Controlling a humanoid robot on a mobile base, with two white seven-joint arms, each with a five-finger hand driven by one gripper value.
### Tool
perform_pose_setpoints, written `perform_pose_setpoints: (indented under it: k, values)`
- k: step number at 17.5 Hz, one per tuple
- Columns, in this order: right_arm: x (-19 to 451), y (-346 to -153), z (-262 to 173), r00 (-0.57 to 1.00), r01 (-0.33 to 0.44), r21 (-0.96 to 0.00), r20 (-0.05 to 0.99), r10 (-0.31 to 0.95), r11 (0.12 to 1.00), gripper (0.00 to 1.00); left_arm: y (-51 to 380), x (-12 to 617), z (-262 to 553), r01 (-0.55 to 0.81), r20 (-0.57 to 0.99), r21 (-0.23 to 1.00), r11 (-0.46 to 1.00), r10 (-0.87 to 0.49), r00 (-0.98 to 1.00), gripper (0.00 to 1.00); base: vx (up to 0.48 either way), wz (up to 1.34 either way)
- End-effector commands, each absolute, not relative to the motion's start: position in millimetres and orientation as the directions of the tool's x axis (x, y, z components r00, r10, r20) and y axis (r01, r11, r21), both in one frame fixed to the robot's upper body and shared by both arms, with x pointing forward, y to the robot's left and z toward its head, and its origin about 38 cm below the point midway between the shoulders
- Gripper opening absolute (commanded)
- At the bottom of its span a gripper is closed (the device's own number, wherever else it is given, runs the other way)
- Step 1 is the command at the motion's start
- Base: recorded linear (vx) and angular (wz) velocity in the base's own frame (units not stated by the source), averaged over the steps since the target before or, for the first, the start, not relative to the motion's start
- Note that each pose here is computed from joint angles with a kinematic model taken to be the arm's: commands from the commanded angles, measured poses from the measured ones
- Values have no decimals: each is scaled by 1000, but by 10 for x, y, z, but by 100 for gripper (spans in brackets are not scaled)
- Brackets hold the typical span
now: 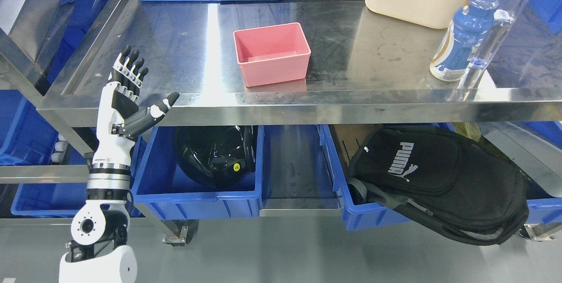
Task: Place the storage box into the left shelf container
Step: 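Reach the left hand forward toward the pink box on the shelf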
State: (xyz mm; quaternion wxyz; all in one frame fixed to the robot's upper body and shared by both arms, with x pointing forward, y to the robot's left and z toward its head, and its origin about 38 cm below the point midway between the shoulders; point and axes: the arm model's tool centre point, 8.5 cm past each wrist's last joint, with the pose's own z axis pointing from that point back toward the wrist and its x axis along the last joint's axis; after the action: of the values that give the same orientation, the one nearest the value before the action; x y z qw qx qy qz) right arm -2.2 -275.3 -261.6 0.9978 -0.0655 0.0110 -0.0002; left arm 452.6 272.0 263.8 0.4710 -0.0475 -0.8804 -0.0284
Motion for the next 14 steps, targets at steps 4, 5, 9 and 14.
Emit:
perform_pose_setpoints:
  k: [4,5,9,14]
  values:
    - [48,-2867,-2607,1000,5,-149,-2,-5,989,100,2818,4508,2718,91,817,21,996,35,-575,100,0,0]
    - [39,-2867,-2607,1000,4,-149,-4,-5,989,100,2816,4524,2776,92,809,25,995,34,-586,100,0,0]
    - [38,-2867,-2607,1000,4,-149,-4,-5,989,100,3070,4609,3502,129,727,292,948,-132,-673,99,0,0]
    - [48,-2867,-2607,1000,5,-149,-2,-5,989,100,2739,4794,4104,207,614,659,724,-358,-703,96,0,0]
